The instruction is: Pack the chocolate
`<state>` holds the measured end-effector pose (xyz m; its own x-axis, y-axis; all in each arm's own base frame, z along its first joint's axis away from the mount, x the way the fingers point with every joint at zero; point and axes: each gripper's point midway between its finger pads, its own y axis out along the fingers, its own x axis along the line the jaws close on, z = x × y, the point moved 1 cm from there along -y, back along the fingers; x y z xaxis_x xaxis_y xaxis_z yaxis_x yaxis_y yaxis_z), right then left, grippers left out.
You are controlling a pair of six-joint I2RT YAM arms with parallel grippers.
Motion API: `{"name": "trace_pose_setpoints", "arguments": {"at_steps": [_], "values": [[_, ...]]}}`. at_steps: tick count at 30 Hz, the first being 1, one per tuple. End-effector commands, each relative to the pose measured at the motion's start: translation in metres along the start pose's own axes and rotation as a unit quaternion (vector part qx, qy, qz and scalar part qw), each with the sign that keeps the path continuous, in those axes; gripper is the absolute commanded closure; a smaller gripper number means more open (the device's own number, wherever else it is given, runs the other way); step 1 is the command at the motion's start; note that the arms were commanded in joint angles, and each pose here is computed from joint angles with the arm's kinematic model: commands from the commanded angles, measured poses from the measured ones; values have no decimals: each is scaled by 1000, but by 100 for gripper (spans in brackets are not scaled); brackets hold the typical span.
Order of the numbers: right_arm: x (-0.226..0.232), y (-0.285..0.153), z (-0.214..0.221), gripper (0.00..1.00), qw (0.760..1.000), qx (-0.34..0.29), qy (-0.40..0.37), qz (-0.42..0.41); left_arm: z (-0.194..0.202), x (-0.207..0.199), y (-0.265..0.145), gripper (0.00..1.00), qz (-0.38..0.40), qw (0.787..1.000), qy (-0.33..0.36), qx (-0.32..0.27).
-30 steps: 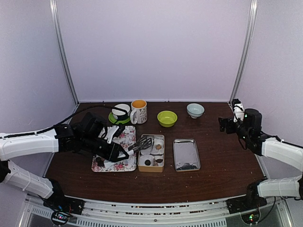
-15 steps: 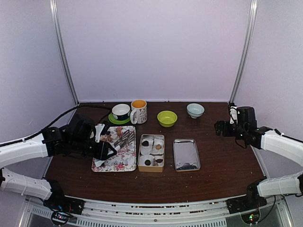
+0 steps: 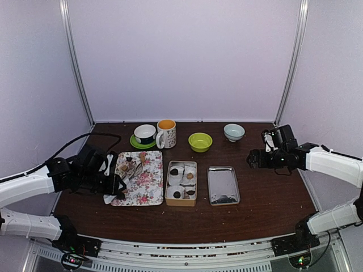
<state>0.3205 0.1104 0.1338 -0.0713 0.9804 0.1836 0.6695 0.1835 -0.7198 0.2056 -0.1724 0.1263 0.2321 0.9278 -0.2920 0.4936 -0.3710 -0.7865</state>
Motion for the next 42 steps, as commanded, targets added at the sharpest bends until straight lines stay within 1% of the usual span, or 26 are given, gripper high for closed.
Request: {"name": "trace_pose_setpoints", "arguments": {"at_steps": [1,7,14,16,19,23,27,31,36,42], "values": [[20,3,16,0,999,40,-5,-10,-6,4,3,66,-8,1000,-10,-21],[57,8,32,5,997,63,-20,-31,2,6,17,67,-9,1000,-7,-8],[98,8,38,17,997,67,-17,-45,0,5,28,68,-10,1000,-5,-9],[109,8,39,22,997,64,-13,-53,-1,3,32,68,-5,1000,-5,-10],[125,10,43,26,995,66,0,-71,-6,-4,38,68,12,1000,-17,-20],[151,15,55,33,992,85,-8,-88,-8,-10,47,68,30,998,-45,-29],[173,22,68,36,990,105,-22,-91,-9,-5,54,68,17,997,-60,-35],[177,31,78,42,990,116,-19,-77,-10,-2,59,68,3,998,-60,-34],[178,40,82,52,991,120,-17,-65,-6,-1,67,63,-2,998,-60,-24],[184,54,86,56,990,133,-21,-47,-8,-8,65,50,5,999,-43,-29]]}}
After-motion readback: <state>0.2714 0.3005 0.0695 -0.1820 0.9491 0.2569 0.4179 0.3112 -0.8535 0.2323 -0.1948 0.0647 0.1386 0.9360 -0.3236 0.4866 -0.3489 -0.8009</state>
